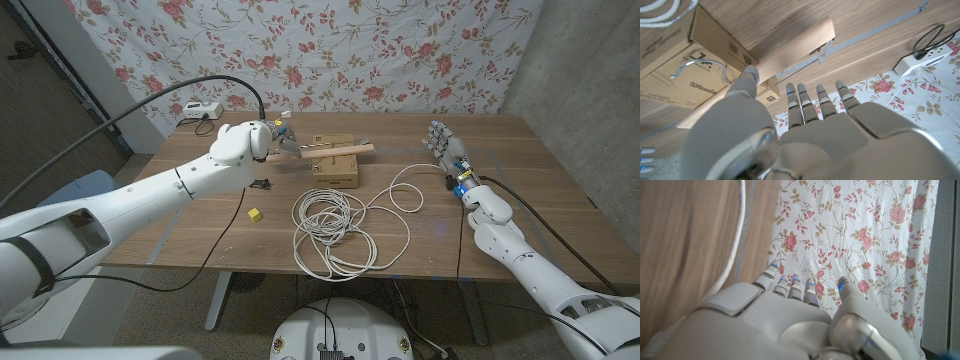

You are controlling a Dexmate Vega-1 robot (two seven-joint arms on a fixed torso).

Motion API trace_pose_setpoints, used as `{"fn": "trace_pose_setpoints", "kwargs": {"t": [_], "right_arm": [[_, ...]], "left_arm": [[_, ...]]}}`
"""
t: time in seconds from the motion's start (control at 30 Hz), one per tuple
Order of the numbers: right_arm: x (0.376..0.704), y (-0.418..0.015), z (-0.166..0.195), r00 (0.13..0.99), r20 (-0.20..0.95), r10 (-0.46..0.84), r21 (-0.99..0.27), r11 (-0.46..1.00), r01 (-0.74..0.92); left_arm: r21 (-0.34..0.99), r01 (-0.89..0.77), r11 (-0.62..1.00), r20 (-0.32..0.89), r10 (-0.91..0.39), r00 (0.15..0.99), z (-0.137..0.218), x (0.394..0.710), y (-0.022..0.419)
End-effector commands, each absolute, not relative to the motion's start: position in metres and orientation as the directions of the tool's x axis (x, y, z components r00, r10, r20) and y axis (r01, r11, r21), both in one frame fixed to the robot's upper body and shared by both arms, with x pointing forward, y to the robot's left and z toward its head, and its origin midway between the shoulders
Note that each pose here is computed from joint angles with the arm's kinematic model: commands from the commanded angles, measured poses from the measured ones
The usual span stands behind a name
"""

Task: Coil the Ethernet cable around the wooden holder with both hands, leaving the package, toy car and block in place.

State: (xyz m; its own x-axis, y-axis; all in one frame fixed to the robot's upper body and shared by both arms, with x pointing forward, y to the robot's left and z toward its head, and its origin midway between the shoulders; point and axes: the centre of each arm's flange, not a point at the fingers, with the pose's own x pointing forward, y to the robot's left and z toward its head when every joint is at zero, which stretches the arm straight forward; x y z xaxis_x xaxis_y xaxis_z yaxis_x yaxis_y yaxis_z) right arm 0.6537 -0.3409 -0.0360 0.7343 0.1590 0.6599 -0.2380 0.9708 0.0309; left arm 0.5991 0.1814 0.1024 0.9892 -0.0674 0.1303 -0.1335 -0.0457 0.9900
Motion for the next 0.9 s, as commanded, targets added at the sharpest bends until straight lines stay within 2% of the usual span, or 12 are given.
{"fn": "trace_pose_setpoints", "kwargs": {"t": [0.03, 0.67, 0.9], "right_arm": [[0.653, -0.343, -0.040, 0.734, 0.665, 0.141, 0.037, 0.975, -0.221], [0.654, -0.347, -0.042, 0.731, 0.672, 0.120, 0.040, 0.980, -0.197], [0.657, -0.350, -0.042, 0.731, 0.672, 0.117, 0.043, 0.980, -0.197]], "left_arm": [[0.976, -0.069, -0.207, 0.063, -0.038, 0.997, 0.112, 0.612, 0.161], [0.934, -0.011, -0.358, 0.002, -0.026, 1.000, 0.109, 0.626, 0.133], [0.932, -0.023, -0.361, 0.005, -0.050, 0.999, 0.106, 0.628, 0.127]]}}
